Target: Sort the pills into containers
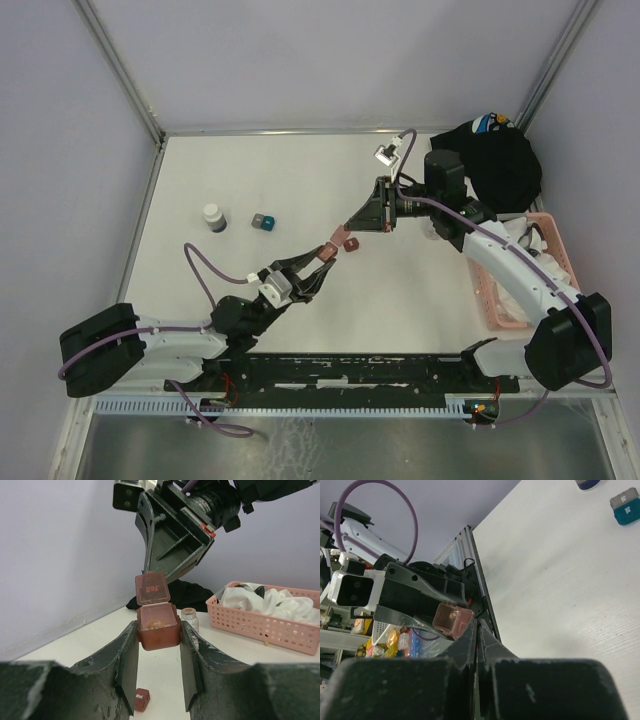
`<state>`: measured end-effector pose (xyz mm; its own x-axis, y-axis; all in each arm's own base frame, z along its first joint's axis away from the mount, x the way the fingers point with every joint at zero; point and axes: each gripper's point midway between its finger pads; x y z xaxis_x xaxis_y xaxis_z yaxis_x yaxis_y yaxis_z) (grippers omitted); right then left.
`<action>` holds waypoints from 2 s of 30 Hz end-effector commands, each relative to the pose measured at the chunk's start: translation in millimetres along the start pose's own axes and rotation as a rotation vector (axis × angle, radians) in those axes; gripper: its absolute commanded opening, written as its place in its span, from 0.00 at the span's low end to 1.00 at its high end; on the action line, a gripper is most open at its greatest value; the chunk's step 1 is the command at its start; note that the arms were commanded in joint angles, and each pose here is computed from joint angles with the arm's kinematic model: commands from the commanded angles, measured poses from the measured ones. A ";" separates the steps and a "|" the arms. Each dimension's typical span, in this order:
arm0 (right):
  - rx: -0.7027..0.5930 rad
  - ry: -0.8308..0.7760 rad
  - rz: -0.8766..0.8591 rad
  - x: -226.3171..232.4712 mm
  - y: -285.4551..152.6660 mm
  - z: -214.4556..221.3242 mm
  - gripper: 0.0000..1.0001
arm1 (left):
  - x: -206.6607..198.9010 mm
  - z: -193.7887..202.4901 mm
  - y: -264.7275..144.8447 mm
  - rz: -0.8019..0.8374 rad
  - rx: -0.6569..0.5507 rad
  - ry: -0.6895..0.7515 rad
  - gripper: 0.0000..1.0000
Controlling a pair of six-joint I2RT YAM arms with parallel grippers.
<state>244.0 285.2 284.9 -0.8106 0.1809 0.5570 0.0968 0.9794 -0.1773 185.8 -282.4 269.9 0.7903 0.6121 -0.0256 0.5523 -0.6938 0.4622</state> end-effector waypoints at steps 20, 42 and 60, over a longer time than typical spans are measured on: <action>0.084 -0.212 -0.165 47.5 11.8 11.7 0.02 | -4.2 -7.4 8.2 0.037 0.012 -0.053 0.03; 0.303 -0.307 -0.097 33.2 28.1 50.0 0.02 | -15.9 4.0 4.3 0.141 0.076 -0.037 0.03; 0.268 -0.389 -0.106 48.2 18.3 38.2 0.02 | -18.9 16.9 -7.2 0.177 0.116 -0.020 0.03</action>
<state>183.9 308.0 250.0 -0.9408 0.0046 0.3390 -0.1406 0.9045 -0.4026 176.7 -298.9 228.7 0.8732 0.4862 0.0356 0.4598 -0.8457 0.2710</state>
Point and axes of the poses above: each gripper's point midway between its finger pads, its own y axis out along the fingers, its own x axis along the line the jaws close on, z = x × y, and after that the axes turned 10 degrees about -y, right-handed
